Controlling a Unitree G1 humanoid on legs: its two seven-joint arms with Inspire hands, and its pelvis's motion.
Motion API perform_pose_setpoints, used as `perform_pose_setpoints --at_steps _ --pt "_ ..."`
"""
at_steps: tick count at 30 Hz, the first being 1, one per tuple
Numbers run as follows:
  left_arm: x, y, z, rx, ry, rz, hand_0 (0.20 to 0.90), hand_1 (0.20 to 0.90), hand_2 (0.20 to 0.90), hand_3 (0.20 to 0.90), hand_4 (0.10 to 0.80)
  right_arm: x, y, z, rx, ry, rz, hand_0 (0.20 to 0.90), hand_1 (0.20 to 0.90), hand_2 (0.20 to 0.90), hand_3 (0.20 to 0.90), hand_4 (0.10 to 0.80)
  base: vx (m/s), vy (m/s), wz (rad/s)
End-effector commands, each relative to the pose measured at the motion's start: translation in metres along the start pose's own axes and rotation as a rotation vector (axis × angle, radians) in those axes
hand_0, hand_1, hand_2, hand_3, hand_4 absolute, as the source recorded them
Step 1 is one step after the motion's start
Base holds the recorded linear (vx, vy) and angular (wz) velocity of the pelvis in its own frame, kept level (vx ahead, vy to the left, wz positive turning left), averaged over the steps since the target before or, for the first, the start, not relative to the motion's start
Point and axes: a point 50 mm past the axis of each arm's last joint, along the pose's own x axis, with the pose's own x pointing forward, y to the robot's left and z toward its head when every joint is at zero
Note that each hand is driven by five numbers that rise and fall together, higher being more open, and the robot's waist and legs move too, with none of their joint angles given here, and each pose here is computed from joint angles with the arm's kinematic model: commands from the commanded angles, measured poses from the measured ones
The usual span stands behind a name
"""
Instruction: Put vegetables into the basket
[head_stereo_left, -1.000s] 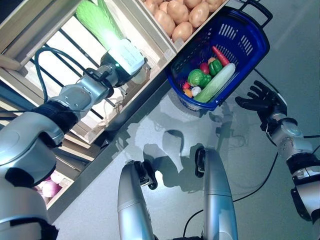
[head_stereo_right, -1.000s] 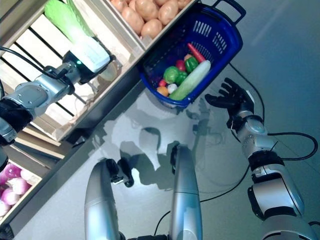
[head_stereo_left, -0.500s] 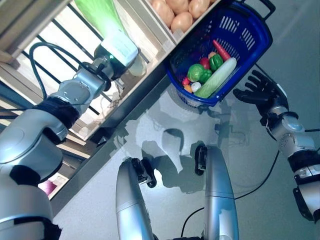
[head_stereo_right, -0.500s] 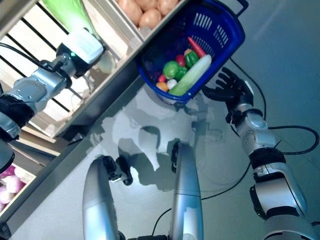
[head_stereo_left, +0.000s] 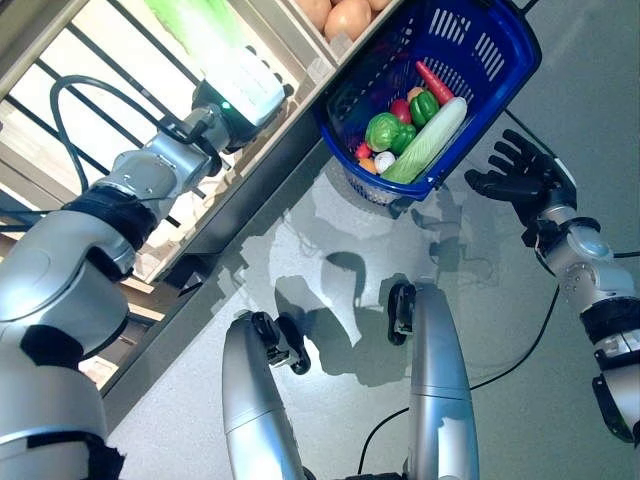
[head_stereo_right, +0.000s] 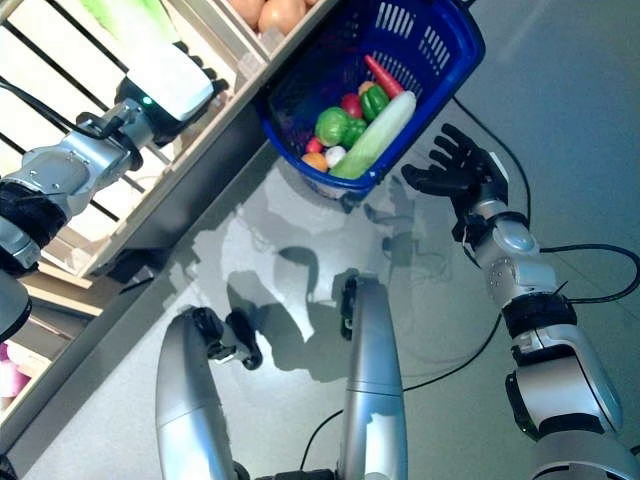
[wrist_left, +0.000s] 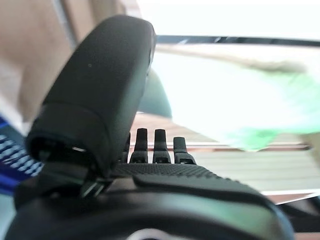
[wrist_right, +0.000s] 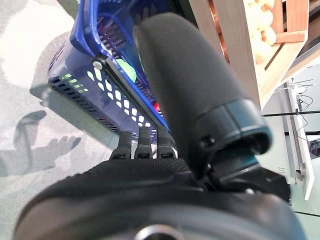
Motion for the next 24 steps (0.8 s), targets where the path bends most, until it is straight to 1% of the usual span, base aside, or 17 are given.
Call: perform_pose_setpoints --at_steps 1,5,6,7,8,11,19,24 --pt "-0.002 0.032 -0.048 0.076 0.134 0.072 0.900 0.900 0.900 0.900 0.800 0.000 0.003 0.041 0.084 -0.192 0.045 0.900 0.900 0.900 0.900 0.800 0.022 0.017 -0.04" --pt "-0.004 0.024 -0.051 0.047 0.164 -0.023 0.900 0.900 0.900 0.900 0.800 -0.001 0.001 0.041 0.089 -0.189 0.040 0.900 0.900 0.900 0.900 0.800 0.006 0.005 -0.01" --pt "-0.005 0.023 -0.051 0.033 0.172 -0.045 0.662 0.662 0.662 0.662 0.642 -0.001 0.001 0.041 0.088 -0.190 0.040 0.900 0.900 0.900 0.900 0.800 0.000 0.000 0.00" --pt "-0.005 0.019 -0.051 0.005 0.189 -0.092 0.380 0.380 0.380 0.380 0.453 0.000 0.001 0.043 0.086 -0.193 0.040 0.900 0.900 0.900 0.900 0.800 0.000 0.000 0.00" --pt "-0.005 0.017 -0.052 -0.017 0.198 -0.127 0.300 0.300 0.300 0.300 0.400 0.000 0.002 0.044 0.084 -0.194 0.040 0.900 0.900 0.900 0.900 0.800 0.000 0.000 0.00" --pt "-0.009 0.006 -0.055 -0.087 0.259 -0.204 0.300 0.300 0.300 0.300 0.400 0.001 0.002 0.048 0.086 -0.200 0.041 0.900 0.900 0.900 0.900 0.800 0.032 0.018 -0.08" --pt "-0.027 -0.020 -0.067 -0.093 0.348 -0.327 0.300 0.300 0.300 0.300 0.400 0.000 0.006 0.051 0.098 -0.219 0.071 0.900 0.900 0.900 0.900 0.800 0.014 0.004 -0.05" --pt "-0.036 -0.027 -0.074 -0.108 0.379 -0.292 0.300 0.300 0.300 0.300 0.400 -0.001 0.012 0.049 0.103 -0.221 0.089 0.900 0.900 0.900 0.900 0.800 0.000 0.000 0.00"
